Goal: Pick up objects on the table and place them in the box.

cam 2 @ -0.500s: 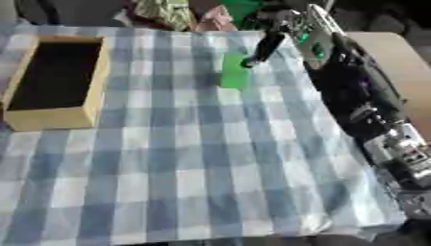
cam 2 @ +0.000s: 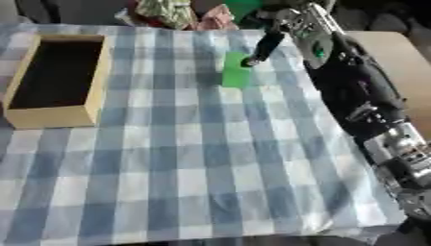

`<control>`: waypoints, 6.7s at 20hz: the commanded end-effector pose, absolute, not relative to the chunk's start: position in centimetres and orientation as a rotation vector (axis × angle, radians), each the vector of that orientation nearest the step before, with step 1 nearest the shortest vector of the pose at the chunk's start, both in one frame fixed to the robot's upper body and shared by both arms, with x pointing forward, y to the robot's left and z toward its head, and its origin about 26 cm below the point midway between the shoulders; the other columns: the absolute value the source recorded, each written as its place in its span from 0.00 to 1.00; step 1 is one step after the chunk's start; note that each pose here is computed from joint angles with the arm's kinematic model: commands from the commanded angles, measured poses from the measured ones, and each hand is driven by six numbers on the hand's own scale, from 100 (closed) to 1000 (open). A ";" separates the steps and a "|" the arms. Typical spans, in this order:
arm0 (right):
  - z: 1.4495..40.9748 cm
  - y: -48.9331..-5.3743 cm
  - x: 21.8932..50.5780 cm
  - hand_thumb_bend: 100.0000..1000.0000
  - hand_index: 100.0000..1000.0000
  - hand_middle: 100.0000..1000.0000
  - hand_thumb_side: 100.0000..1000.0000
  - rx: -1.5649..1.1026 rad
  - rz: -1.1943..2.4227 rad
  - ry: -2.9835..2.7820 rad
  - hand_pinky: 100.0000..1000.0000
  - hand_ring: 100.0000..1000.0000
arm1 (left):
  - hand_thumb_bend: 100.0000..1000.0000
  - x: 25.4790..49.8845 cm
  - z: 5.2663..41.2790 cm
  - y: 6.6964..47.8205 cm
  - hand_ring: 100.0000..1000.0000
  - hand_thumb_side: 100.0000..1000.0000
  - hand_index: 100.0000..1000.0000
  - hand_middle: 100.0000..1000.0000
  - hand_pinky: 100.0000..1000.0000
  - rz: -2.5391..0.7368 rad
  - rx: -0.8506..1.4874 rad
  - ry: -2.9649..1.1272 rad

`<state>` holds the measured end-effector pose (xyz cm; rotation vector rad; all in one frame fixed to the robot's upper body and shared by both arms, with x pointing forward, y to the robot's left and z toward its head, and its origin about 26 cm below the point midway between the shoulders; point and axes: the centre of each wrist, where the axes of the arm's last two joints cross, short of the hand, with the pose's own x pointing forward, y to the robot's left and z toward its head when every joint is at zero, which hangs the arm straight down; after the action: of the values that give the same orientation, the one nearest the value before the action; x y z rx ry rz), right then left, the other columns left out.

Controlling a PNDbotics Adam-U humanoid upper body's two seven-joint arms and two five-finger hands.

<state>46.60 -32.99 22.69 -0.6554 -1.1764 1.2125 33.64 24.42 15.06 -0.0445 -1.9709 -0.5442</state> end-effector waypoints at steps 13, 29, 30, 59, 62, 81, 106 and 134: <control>21.5 -33.7 47.1 0.44 0.95 0.89 0.00 -0.695 1.118 -1.199 0.93 0.99 | 0.23 33.7 16.2 24.7 0.62 0.00 0.66 0.57 0.51 -0.560 -0.030 -2.004; 19.2 -33.4 47.3 0.42 0.90 0.81 0.00 -0.761 1.080 -1.222 0.91 0.94 | 0.23 33.8 16.4 24.5 0.62 0.00 0.66 0.57 0.51 -0.560 -0.037 -2.010; 19.1 -33.4 47.3 0.41 0.90 0.80 0.00 -0.761 1.081 -1.221 0.90 0.94 | 0.23 33.8 16.4 24.5 0.62 0.00 0.66 0.57 0.51 -0.560 -0.036 -2.010; 25.2 -29.1 46.5 0.22 0.50 0.31 0.00 -0.811 1.143 -1.525 0.79 0.76 | 0.22 33.7 16.1 24.6 0.62 0.00 0.66 0.57 0.52 -0.564 -0.038 -1.999; 26.2 -27.2 46.4 0.22 0.50 0.32 0.00 -0.790 1.178 -1.583 0.79 0.77 | 0.23 33.7 16.1 24.5 0.62 0.00 0.66 0.57 0.52 -0.569 -0.044 -2.000; 25.8 -13.1 46.6 0.18 0.61 0.38 0.00 -0.679 1.408 -1.779 0.78 0.76 | 0.22 34.0 17.8 22.1 0.62 0.00 0.66 0.58 0.52 -0.649 -0.150 -2.065; 25.8 -12.0 45.6 0.51 0.93 0.89 0.14 -1.045 1.107 -1.926 0.81 0.90 | 0.24 34.0 17.3 22.2 0.61 0.00 0.66 0.57 0.51 -0.639 -0.147 -2.047; 23.2 -30.3 41.0 0.13 0.82 0.72 0.00 -1.122 0.175 -1.848 0.61 0.79 | 0.24 33.7 15.4 24.5 0.62 0.00 0.71 0.57 0.51 -0.526 -0.049 -1.985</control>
<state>41.29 -29.05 21.58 -1.0928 -1.8205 0.2188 33.68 23.85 14.66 -0.0798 -1.9666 -0.5176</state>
